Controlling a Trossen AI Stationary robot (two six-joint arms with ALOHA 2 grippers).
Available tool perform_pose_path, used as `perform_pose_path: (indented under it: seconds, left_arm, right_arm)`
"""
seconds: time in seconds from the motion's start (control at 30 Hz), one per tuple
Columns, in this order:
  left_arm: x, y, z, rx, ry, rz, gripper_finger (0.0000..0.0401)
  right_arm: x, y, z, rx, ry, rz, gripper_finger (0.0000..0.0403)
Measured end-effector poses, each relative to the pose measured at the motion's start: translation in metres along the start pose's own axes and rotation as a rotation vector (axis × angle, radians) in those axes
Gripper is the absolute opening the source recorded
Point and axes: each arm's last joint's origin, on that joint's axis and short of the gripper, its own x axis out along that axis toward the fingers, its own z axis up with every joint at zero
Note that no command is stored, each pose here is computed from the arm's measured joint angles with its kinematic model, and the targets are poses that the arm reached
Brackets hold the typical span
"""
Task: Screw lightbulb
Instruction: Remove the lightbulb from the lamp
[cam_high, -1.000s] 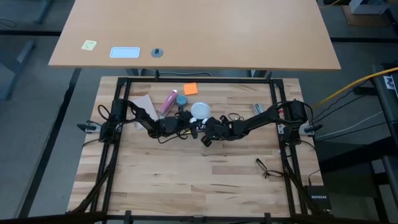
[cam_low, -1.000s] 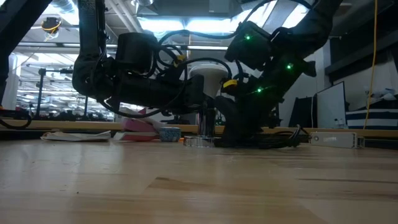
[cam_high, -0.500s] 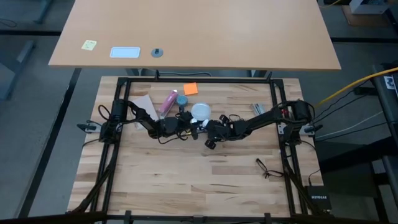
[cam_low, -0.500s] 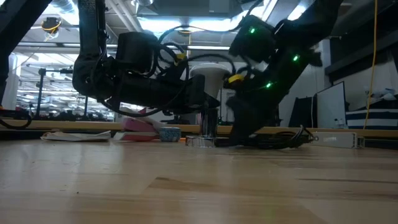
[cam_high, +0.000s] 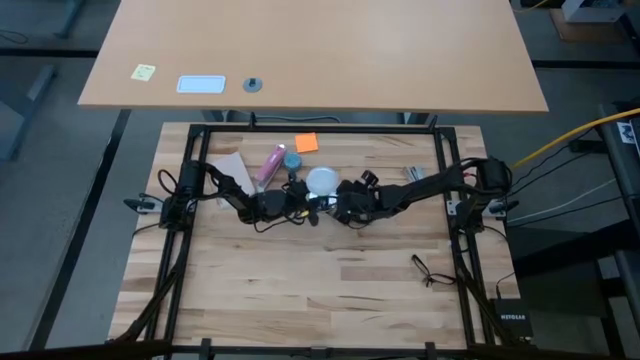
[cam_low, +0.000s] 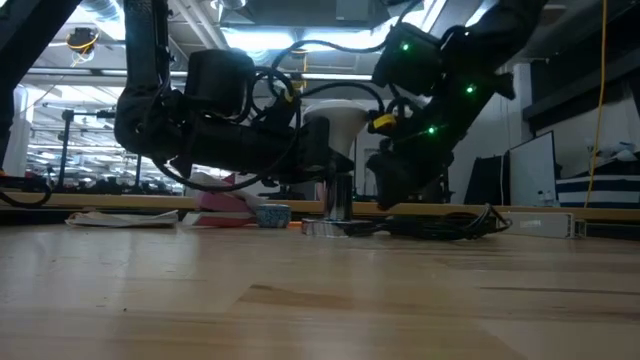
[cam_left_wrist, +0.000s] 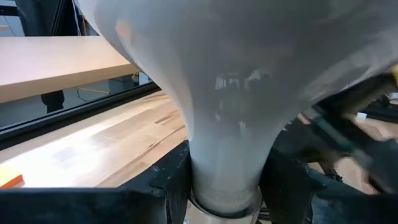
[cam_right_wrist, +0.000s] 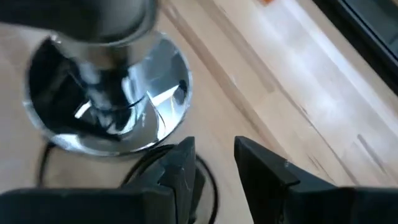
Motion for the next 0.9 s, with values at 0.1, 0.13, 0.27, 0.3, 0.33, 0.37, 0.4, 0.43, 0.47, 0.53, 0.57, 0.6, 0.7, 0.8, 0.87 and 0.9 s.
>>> perform_pose_path:
  seconds: [0.1, 0.13, 0.27, 0.3, 0.33, 0.37, 0.4, 0.43, 0.47, 0.53, 0.57, 0.6, 0.7, 0.8, 0.87, 0.9]
  left_arm:
    - [-0.001, -0.002, 0.001, -0.007, -0.011, -0.006, 0.0156]
    - [-0.001, -0.002, 0.001, -0.009, -0.015, -0.007, 0.0156]
    - [-0.001, -0.002, 0.001, -0.023, -0.020, -0.002, 0.0157]
    - [-0.002, -0.002, 0.001, -0.022, -0.020, -0.001, 0.0157]
    - [-0.002, -0.002, 0.001, -0.021, -0.018, -0.001, 0.0157]
    - [-0.002, -0.001, 0.000, -0.020, -0.015, -0.001, 0.0157]
    - [-0.002, -0.001, 0.000, -0.018, -0.012, 0.000, 0.0157]
    - [-0.002, -0.001, 0.000, -0.015, -0.007, 0.000, 0.0157]
    - [-0.001, -0.001, 0.000, -0.012, -0.002, 0.001, 0.0157]
    - [-0.001, -0.001, -0.001, -0.012, 0.005, 0.002, 0.0157]
    - [-0.001, -0.002, -0.001, -0.016, 0.006, 0.002, 0.0157]
    - [-0.001, -0.001, -0.001, -0.018, 0.007, 0.002, 0.0157]
    - [-0.001, -0.002, -0.001, -0.014, 0.007, -0.006, 0.0157]
    - [-0.001, -0.002, -0.001, -0.010, 0.011, -0.009, 0.0157]
    - [-0.001, -0.002, -0.001, -0.007, 0.012, -0.009, 0.0157]
    - [-0.001, -0.002, -0.001, -0.008, 0.012, -0.011, 0.0157]
  right_arm:
    - [0.009, -0.004, 0.004, 0.003, -0.010, 0.019, 0.0121]
    - [0.013, -0.005, 0.005, -0.001, -0.010, 0.035, 0.0121]
    - [0.026, -0.008, 0.010, -0.018, -0.031, 0.118, 0.0121]
    - [0.028, -0.009, 0.010, -0.022, -0.025, 0.134, 0.0121]
    - [0.029, -0.010, 0.010, -0.020, -0.019, 0.146, 0.0121]
    - [0.030, -0.010, 0.009, -0.024, -0.012, 0.158, 0.0121]
    - [0.030, -0.010, 0.009, -0.026, -0.006, 0.164, 0.0121]
    - [0.029, -0.009, 0.008, -0.029, -0.001, 0.167, 0.0121]
    - [0.029, -0.009, 0.008, -0.032, 0.003, 0.171, 0.0121]
    - [0.026, -0.004, 0.006, -0.043, 0.006, 0.193, 0.0121]
    - [0.025, -0.002, 0.006, -0.041, 0.008, 0.202, 0.0121]
    - [0.023, 0.001, 0.005, -0.032, 0.009, 0.209, 0.0121]
    - [0.015, 0.014, 0.001, -0.013, 0.011, 0.253, 0.0121]
    - [0.007, 0.026, -0.003, 0.008, 0.013, 0.299, 0.0121]
    - [0.001, 0.034, -0.006, 0.021, 0.015, 0.318, 0.0121]
    - [-0.001, 0.037, -0.007, 0.030, 0.016, 0.327, 0.0121]
